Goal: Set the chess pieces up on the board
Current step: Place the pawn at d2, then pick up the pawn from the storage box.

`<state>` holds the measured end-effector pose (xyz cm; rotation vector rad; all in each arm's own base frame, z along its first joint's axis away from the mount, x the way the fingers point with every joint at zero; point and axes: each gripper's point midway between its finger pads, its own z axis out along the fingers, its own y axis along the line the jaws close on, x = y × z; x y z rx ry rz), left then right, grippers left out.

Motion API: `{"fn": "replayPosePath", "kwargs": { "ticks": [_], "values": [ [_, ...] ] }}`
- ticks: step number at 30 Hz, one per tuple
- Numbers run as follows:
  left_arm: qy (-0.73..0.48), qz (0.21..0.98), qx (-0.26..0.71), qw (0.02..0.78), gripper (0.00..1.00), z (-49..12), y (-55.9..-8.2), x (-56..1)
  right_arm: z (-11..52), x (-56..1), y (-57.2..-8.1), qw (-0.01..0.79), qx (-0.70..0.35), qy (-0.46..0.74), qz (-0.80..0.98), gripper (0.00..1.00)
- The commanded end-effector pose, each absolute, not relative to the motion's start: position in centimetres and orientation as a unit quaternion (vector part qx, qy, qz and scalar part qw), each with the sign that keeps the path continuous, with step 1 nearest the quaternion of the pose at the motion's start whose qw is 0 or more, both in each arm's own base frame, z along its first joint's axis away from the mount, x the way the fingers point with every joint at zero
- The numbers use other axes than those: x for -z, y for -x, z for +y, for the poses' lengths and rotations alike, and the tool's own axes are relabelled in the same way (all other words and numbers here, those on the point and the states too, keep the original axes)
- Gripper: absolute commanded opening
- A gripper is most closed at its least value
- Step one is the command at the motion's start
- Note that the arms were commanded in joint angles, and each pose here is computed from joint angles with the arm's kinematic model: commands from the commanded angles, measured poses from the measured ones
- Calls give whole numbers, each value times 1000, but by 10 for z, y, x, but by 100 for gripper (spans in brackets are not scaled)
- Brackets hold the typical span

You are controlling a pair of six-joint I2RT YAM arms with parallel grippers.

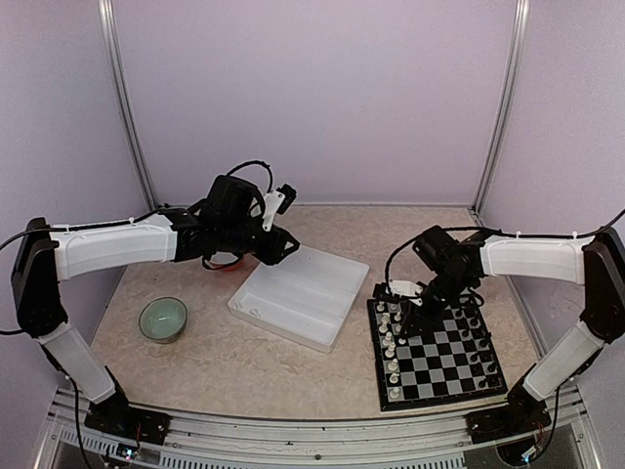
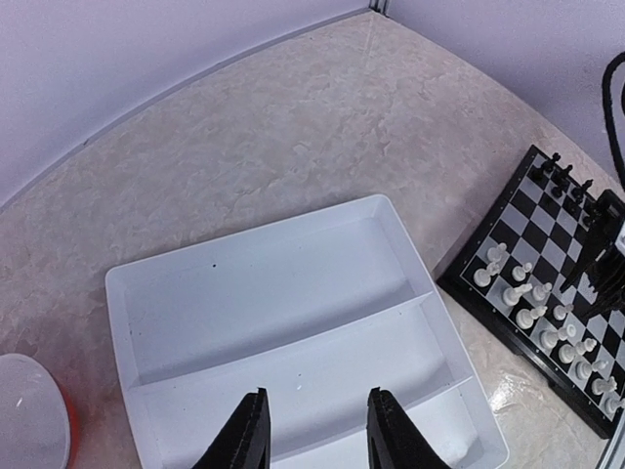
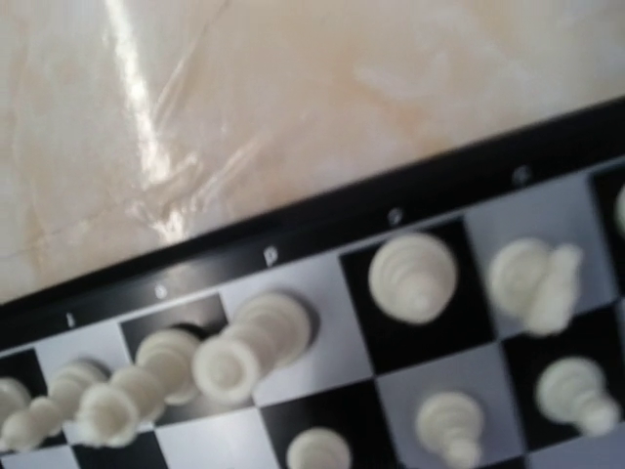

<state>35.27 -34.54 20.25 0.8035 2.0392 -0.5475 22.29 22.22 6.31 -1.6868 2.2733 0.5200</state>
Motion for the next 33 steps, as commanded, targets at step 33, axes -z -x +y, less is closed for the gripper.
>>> {"fn": "replayPosePath", "kwargs": {
  "ticks": [33],
  "values": [
    [-65, 987, -17, 143, 38, -232, -325, -58, 244, -149, -259, 263, -232, 559, 751, 39]
  ]
}}
